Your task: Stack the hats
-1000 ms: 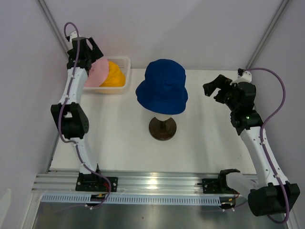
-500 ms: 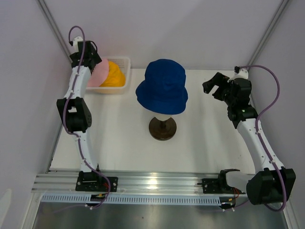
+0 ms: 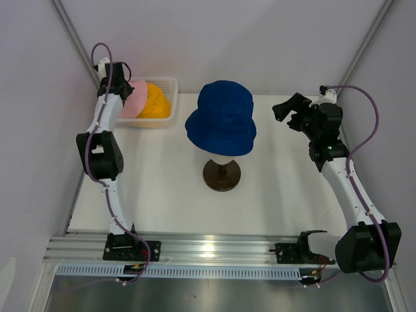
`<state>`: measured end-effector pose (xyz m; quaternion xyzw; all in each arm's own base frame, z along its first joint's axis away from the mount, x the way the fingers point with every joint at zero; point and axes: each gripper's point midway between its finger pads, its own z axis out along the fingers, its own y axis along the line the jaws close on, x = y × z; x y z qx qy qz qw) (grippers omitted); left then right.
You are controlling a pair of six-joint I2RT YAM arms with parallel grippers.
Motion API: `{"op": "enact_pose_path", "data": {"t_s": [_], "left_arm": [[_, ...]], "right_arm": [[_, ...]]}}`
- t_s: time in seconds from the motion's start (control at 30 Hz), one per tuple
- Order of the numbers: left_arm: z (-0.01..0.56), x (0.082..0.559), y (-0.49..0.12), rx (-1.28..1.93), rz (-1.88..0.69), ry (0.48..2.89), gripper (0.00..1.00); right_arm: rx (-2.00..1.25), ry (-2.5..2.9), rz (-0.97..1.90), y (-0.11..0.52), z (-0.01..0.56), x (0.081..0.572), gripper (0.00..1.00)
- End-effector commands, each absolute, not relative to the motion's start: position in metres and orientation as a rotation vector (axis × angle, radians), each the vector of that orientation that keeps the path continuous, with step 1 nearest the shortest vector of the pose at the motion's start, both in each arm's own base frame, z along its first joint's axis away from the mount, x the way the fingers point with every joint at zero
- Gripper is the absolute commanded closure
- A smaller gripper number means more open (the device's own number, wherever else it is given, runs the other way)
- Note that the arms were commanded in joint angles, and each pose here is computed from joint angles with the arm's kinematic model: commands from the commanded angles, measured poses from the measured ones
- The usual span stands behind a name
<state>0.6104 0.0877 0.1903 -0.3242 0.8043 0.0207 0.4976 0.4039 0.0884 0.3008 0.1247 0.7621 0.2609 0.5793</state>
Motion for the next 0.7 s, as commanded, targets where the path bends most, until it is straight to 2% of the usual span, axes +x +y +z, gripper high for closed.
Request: {"op": "enact_pose_path", "data": {"t_s": [0.0, 0.03, 0.07, 0.2, 0.33, 0.43, 0.53, 0.67], "left_arm": [[0.203, 0.614, 0.096, -0.823, -0.013, 1.888, 0.86], [0.218, 0.615, 0.095, -0.818, -0.037, 1.847, 0.96], [0.227, 0.614, 0.096, -0.812, -0.055, 1.826, 0.99], [0.274, 0.611, 0.080, -0.693, -0.177, 1.756, 0.99], [0.349, 0.593, 0.037, -0.480, -0.388, 1.711, 0.99], [0.428, 0.555, 0.003, -0.330, -0.518, 1.641, 0.99], [0.467, 0.525, -0.023, -0.195, -0.579, 1.611, 0.99], [0.528, 0.463, -0.073, 0.047, -0.666, 1.551, 0.99]], "right_arm": [[0.271, 1.665, 0.658, 0.091, 0.341, 0.408, 0.01], [0.267, 1.654, 0.668, 0.092, 0.344, 0.406, 0.00], [0.267, 1.650, 0.674, 0.093, 0.344, 0.406, 0.01], [0.262, 1.633, 0.696, 0.095, 0.348, 0.404, 0.00], [0.294, 1.588, 0.713, 0.093, 0.370, 0.406, 0.01], [0.344, 1.554, 0.712, 0.087, 0.390, 0.409, 0.01], [0.309, 1.505, 0.762, 0.093, 0.415, 0.404, 0.01], [0.257, 1.444, 0.808, 0.099, 0.446, 0.389, 0.01]]}}
